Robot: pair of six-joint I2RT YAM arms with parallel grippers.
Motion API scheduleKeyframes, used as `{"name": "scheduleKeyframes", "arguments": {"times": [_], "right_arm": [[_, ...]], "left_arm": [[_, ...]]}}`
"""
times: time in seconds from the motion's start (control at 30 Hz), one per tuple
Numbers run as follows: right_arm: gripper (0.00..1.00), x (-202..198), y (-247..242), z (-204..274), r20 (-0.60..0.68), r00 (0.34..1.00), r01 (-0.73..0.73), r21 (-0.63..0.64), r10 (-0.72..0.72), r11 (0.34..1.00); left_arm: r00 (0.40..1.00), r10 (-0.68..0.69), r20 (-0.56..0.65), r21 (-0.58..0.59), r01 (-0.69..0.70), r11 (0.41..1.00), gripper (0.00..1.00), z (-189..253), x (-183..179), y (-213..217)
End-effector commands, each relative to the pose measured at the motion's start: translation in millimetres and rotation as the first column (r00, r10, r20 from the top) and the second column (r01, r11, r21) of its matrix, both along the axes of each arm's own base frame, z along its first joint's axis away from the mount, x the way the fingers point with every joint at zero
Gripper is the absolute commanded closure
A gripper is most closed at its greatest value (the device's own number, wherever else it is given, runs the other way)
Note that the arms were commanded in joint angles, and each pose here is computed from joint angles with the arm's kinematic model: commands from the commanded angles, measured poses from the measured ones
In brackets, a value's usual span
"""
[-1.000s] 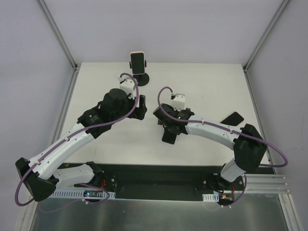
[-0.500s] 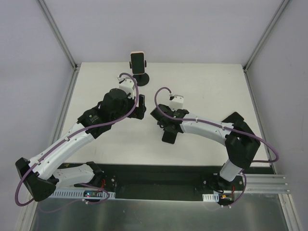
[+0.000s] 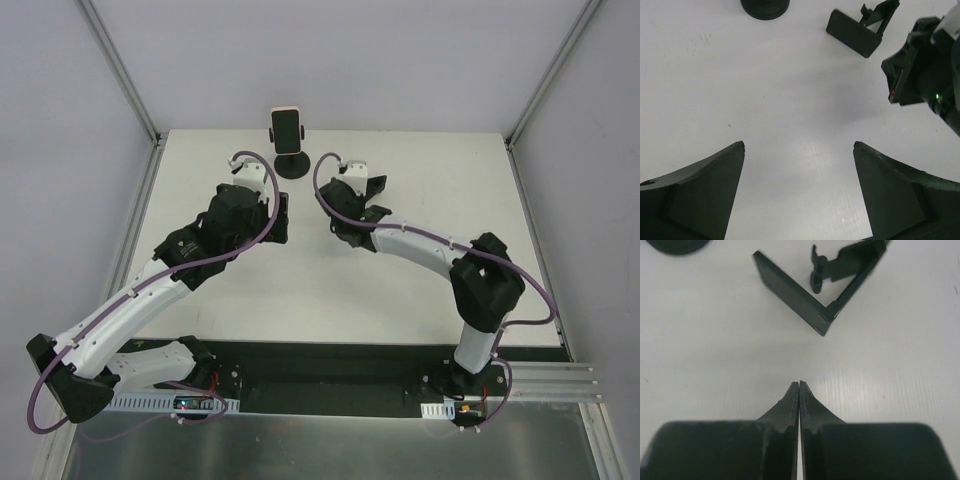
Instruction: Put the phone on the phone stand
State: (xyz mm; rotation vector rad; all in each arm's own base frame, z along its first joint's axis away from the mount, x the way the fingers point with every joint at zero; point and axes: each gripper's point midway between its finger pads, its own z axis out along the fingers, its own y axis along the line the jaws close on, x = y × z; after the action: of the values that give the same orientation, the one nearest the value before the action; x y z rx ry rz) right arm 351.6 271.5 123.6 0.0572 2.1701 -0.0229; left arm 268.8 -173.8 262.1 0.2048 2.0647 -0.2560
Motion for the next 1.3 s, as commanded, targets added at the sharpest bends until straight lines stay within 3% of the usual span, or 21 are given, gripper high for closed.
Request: {"name": "scheduleKeyframes", "arguments": {"times": [0.0, 0.13, 0.23, 0.27, 0.33, 0.37, 0.43, 0.47, 0.5, 0.53, 0.67, 0.77, 0.83, 0.87, 0.93, 1.07, 1.27], "right_arm": [[1.0, 80.0, 27.0, 55.0, 0.153, 0.979, -0.141, 0.039, 0.133, 0.989], [0.99, 86.9, 34.9, 57.5, 0.176, 0.954, -0.253, 0.052, 0.241, 0.966], [0.96, 87.9, 10.3, 50.4, 0.118, 0.981, -0.174, 0.179, 0.154, 0.968], [0.77, 96.8, -3.6, 51.3, 0.109, 0.989, -0.127, 0.228, 0.104, 0.965], [0.6, 99.1, -18.0, 42.4, 0.015, 1.0, -0.004, 0.314, -0.001, 0.949], [0.44, 105.1, -30.6, 39.5, -0.018, 0.998, 0.065, 0.348, -0.062, 0.935], [0.29, 109.5, -29.3, 24.5, -0.127, 0.981, 0.192, 0.491, -0.148, 0.85], [0.17, 115.3, -35.7, 17.9, -0.166, 0.968, 0.247, 0.535, -0.186, 0.808], [0.14, 117.8, -28.9, 14.4, -0.199, 0.962, 0.27, 0.595, -0.188, 0.757], [0.13, 121.6, -25.1, 4.5, -0.264, 0.933, 0.36, 0.656, -0.245, 0.664], [0.06, 146.2, -27.1, -9.5, -0.276, 0.88, 0.454, 0.728, -0.386, 0.514], [0.07, 165.9, -23.2, -21.9, -0.308, 0.841, 0.493, 0.774, -0.444, 0.397], [0.14, 173.6, -22.4, -32.1, -0.329, 0.814, 0.521, 0.777, -0.48, 0.352], [0.24, 174.3, -24.1, -37.4, -0.357, 0.786, 0.551, 0.775, -0.504, 0.311], [0.29, 175.4, -30.4, -47.5, -0.378, 0.747, 0.588, 0.759, -0.547, 0.279], [0.3, 180.6, -37.1, -55.7, -0.406, 0.7, 0.612, 0.764, -0.588, 0.202], [0.31, 187.1, -38.6, -72.4, -0.434, 0.676, 0.638, 0.749, -0.595, 0.178]], "left_arm": [[0.993, 0.101, 0.066, -0.022, -0.1, 0.995, 0.11, 25.0, 6.6, 19.6], [0.992, 0.111, 0.067, -0.016, -0.111, 0.994, 0.09, 23.5, 7.8, 22.2], [0.995, 0.092, 0.049, -0.021, -0.091, 0.996, 0.08, 20.5, 8.3, 17.9], [0.995, 0.086, 0.045, -0.028, -0.085, 0.996, 0.08, 20.5, 8.7, 16.0], [0.997, 0.071, 0.028, -0.036, -0.07, 0.997, 0.08, 16.9, 9.2, 11.5], [0.998, 0.058, 0.021, -0.042, -0.057, 0.998, 0.08, 15.9, 8.7, 9.5], [0.999, 0.048, 0.011, -0.053, -0.047, 0.997, 0.08, 14.7, 8.9, 6.6], [0.999, 0.047, 0.004, -0.06, -0.046, 0.997, 0.08, 13.9, 9.7, 6.9], [0.999, 0.047, 0.004, -0.067, -0.047, 0.997, 0.08, 14.2, 10.0, 7.0], [0.999, 0.05, 0.001, -0.069, -0.05, 0.996, 0.08, 13.5, 10.4, 7.7], [0.998, 0.071, 0.003, -0.06, -0.07, 0.996, 0.08, 10.8, 13.8, 12.3], [0.997, 0.074, 0.009, -0.053, -0.074, 0.996, 0.08, 10.0, 14.4, 13.4], [0.997, 0.074, 0.012, -0.052, -0.074, 0.996, 0.08, 10.5, 15.1, 13.7], [0.997, 0.074, 0.011, -0.051, -0.074, 0.996, 0.08, 10.1, 15.2, 13.6], [0.997, 0.07, 0.012, -0.055, -0.07, 0.996, 0.08, 10.7, 14.9, 12.8], [0.998, 0.066, 0.008, -0.055, -0.066, 0.996, 0.08, 10.2, 14.5, 12.2], [0.998, 0.057, 0.007, -0.06, -0.056, 0.997, 0.09, 11.0, 13.8, 10.1]]}}
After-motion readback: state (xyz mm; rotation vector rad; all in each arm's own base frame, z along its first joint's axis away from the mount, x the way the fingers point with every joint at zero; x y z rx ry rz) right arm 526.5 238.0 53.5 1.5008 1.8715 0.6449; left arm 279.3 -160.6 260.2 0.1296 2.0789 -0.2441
